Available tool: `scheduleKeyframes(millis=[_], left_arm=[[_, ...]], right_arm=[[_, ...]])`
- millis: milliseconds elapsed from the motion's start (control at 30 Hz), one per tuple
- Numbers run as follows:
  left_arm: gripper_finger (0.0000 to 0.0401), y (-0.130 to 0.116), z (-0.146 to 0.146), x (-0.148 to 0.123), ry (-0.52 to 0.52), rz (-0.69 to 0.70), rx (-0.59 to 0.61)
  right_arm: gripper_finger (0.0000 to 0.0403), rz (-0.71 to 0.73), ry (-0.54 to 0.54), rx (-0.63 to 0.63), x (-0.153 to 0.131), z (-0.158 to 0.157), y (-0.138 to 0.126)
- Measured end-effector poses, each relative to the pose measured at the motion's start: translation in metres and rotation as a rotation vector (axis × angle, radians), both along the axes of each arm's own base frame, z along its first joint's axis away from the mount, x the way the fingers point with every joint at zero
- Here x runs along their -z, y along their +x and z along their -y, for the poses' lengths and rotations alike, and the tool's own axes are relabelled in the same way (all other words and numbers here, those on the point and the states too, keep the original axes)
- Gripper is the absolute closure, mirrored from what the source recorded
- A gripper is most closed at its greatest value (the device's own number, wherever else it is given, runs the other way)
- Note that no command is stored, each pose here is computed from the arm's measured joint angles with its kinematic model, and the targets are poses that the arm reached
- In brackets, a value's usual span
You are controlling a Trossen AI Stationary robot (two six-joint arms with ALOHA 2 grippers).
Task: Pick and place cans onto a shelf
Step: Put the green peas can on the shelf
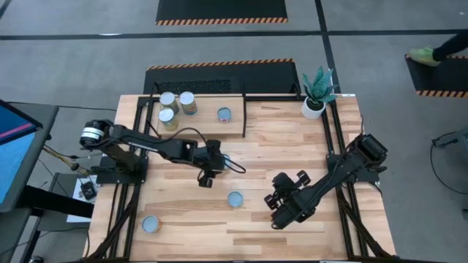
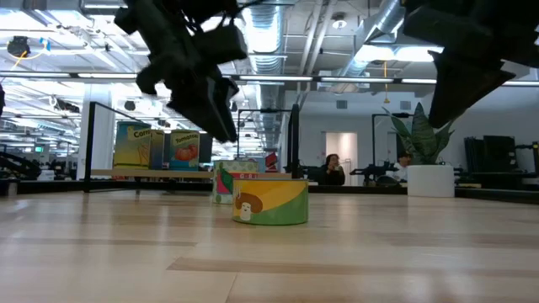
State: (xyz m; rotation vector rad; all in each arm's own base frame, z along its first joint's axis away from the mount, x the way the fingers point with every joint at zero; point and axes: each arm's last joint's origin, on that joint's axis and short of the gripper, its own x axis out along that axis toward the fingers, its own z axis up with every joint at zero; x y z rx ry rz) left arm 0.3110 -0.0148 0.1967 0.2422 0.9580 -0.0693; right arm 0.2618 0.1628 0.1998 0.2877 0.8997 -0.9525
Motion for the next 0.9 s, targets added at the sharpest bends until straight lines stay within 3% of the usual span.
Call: scheduleKeyframes(millis=[300,600,900], left_arm=[[0.0237,0.007,-0.001,0.011,0.069,-0.022,-0.005],[0.0237,0.005,-0.001,0.014,0.048,-0.046,0.013],[0.0237,0.012,-0.001,0.038,0.083,-0.128,-0.003]], right_arm=[[0.0378,-0.011,-0.004,-0.006,0.000,0.007,0.006],[0.0378,-0.007,0.000,-0.006,0.000,0.008,0.008],[0.0378,-0.017,0.018,-0.005,0.001,0.007,0.007]])
